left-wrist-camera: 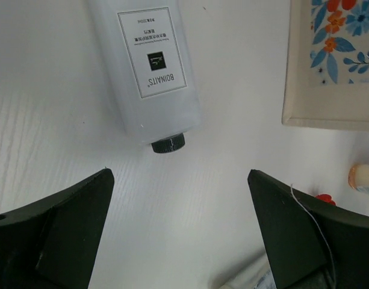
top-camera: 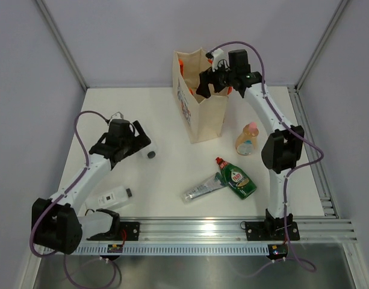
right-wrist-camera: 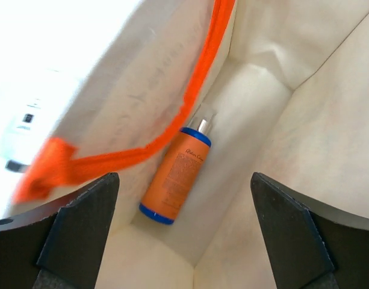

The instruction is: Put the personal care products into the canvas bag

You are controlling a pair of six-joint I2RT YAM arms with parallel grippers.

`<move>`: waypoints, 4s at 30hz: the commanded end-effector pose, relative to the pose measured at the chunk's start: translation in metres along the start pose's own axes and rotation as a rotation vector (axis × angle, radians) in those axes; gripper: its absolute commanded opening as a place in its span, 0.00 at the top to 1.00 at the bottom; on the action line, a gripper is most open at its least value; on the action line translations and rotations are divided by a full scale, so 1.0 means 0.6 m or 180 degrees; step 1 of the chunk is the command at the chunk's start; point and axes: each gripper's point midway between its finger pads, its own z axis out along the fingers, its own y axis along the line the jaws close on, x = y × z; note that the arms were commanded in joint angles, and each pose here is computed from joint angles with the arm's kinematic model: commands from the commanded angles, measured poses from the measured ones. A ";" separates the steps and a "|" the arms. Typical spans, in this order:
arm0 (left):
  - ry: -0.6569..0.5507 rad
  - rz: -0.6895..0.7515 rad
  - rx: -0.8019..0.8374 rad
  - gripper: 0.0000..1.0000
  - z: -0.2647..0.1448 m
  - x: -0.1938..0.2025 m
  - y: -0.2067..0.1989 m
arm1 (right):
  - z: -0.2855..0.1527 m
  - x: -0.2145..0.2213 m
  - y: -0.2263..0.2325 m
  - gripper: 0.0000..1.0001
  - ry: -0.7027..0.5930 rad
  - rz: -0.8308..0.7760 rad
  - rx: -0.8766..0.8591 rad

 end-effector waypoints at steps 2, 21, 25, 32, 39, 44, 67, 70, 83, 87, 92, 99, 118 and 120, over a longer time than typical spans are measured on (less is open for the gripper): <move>-0.0010 0.0004 -0.0515 0.01 0.042 -0.029 0.024 | -0.203 -0.161 0.081 0.00 -0.0584 -0.0519 -0.0146; 0.0798 0.0268 -0.1555 0.02 0.183 -0.010 0.073 | -0.362 0.153 0.304 0.01 -0.0361 -0.0374 -0.0957; 0.0915 0.0331 -0.1468 0.04 0.219 0.008 0.074 | -0.360 0.155 0.305 0.00 -0.0366 -0.0344 -0.1022; 0.0975 0.0383 -0.1435 0.29 0.236 0.027 0.090 | -0.360 0.167 0.317 0.00 -0.0368 -0.0336 -0.1159; 0.0979 0.0567 -0.0547 0.92 0.201 0.015 0.020 | -0.375 0.166 0.343 0.00 -0.0396 -0.0429 -0.1443; 0.1061 0.0901 0.1616 1.00 0.077 0.053 -0.142 | -0.377 0.159 0.352 0.05 -0.0183 -0.0019 -0.1602; 0.0020 0.1546 0.3413 1.00 -0.166 0.116 -0.324 | -0.168 0.052 0.377 0.00 0.0243 0.2609 -0.0523; -0.0019 0.1514 0.3429 1.00 -0.168 0.110 -0.331 | -0.147 0.067 0.395 0.02 0.0426 0.2646 -0.0520; -0.0229 0.1439 0.3368 0.77 -0.173 0.083 -0.343 | -0.161 0.057 0.421 1.00 0.0313 0.2329 -0.0854; -0.0314 0.1481 0.3379 0.18 -0.177 0.076 -0.345 | -0.181 0.018 0.434 1.00 0.0196 0.2027 -0.1134; -0.0426 0.1637 0.3482 0.01 -0.205 0.064 -0.351 | -0.216 -0.035 0.419 1.00 0.0048 0.1622 -0.1536; -0.0713 0.1847 0.2994 0.01 -0.226 0.024 -0.315 | -0.250 -0.111 0.343 1.00 -0.0276 0.1418 -0.1691; -0.0787 0.0469 0.1599 0.01 -0.222 0.022 -0.115 | -0.243 -0.368 0.021 1.00 -0.1863 0.0655 -0.0087; -0.0837 0.0278 0.1569 0.01 -0.225 0.026 -0.096 | -0.221 -0.367 -0.007 1.00 -0.1929 0.0602 0.0045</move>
